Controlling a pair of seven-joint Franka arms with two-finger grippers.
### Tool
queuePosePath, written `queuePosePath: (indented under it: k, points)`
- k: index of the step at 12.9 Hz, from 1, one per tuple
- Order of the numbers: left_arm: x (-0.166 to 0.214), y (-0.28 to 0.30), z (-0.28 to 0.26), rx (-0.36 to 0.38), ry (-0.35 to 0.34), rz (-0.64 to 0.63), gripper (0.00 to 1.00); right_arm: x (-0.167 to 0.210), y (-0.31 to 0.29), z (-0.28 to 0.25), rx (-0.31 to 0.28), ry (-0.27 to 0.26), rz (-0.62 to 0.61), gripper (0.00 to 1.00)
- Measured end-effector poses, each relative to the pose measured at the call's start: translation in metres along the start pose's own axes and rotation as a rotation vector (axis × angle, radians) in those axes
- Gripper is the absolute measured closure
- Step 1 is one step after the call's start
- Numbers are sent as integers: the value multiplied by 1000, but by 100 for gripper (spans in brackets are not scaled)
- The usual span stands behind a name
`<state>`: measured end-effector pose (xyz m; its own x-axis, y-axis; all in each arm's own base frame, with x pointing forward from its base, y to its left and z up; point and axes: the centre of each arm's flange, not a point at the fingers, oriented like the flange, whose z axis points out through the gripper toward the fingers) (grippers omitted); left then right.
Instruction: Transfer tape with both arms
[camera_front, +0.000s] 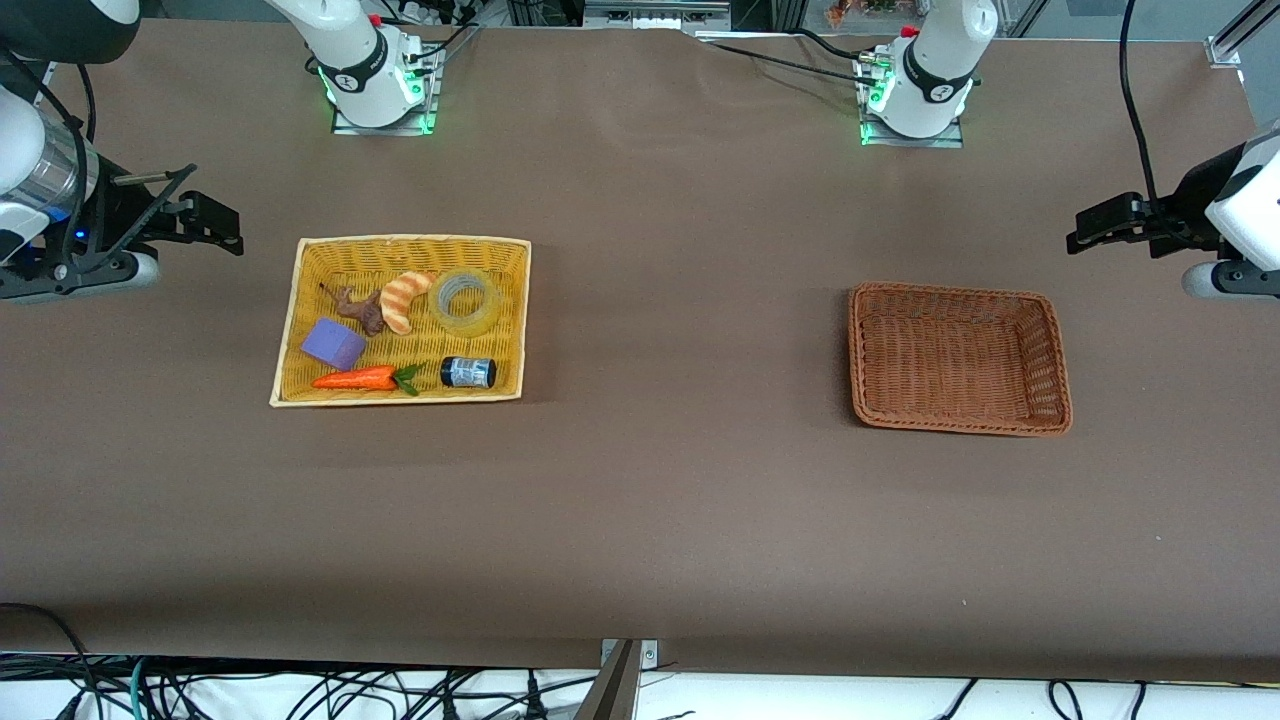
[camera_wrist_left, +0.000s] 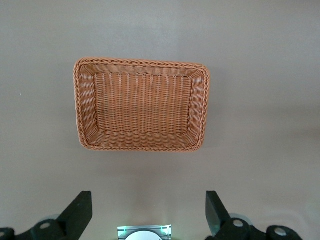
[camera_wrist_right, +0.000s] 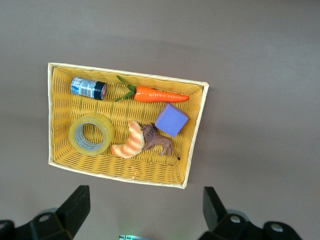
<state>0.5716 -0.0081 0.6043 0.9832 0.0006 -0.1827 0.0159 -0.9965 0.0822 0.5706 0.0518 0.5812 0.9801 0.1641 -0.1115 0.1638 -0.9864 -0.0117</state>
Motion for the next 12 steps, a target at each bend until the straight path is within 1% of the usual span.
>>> queuePosePath:
  k: [4, 12]
  points:
    - [0, 0, 0, 0, 0, 0, 0, 0, 0, -5, -2, 11, 0, 0]
    - [0, 0, 0, 0, 0, 0, 0, 1, 2, -3, -3, 7, 5, 0]
